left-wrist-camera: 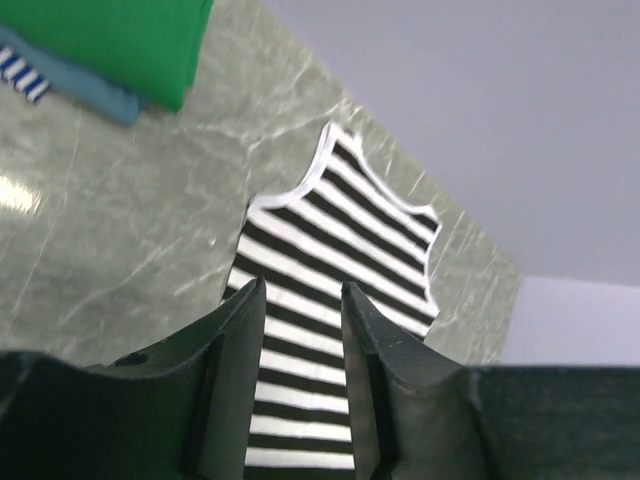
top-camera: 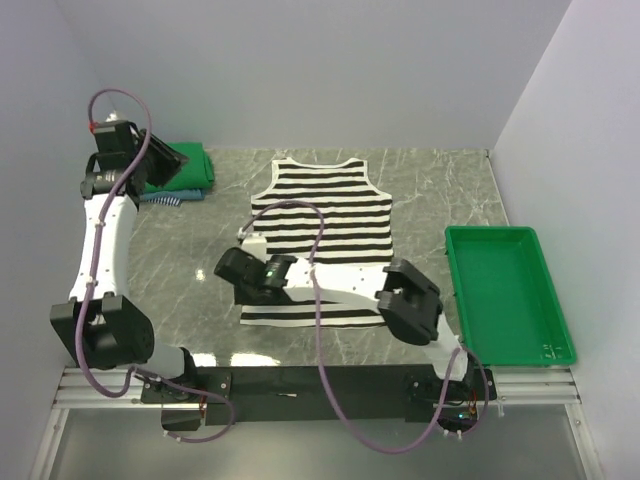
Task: Fold and stack the tank tops
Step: Flatten the tank top out
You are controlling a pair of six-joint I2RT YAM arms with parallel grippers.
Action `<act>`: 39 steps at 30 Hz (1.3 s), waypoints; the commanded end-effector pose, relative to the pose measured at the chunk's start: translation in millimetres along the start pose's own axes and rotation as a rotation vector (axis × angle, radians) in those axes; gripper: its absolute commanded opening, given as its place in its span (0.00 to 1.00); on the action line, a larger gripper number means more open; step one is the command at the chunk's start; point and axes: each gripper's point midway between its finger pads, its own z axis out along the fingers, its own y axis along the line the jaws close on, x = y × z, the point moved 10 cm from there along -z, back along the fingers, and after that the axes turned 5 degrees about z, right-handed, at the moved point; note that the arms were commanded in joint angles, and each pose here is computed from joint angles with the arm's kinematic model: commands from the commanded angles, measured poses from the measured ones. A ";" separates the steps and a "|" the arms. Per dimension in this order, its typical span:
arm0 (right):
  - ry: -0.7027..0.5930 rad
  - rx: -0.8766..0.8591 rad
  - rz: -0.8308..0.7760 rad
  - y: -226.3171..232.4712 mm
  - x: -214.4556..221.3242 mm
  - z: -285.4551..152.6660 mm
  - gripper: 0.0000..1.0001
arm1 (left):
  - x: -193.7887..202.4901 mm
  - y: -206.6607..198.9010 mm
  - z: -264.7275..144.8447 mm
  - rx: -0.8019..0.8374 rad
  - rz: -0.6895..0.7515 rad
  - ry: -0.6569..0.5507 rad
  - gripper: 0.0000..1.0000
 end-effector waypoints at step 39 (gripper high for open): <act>0.195 0.107 -0.098 -31.0 61.7 18.5 0.00 | 69.0 31.1 66.9 0.061 -0.051 0.230 0.37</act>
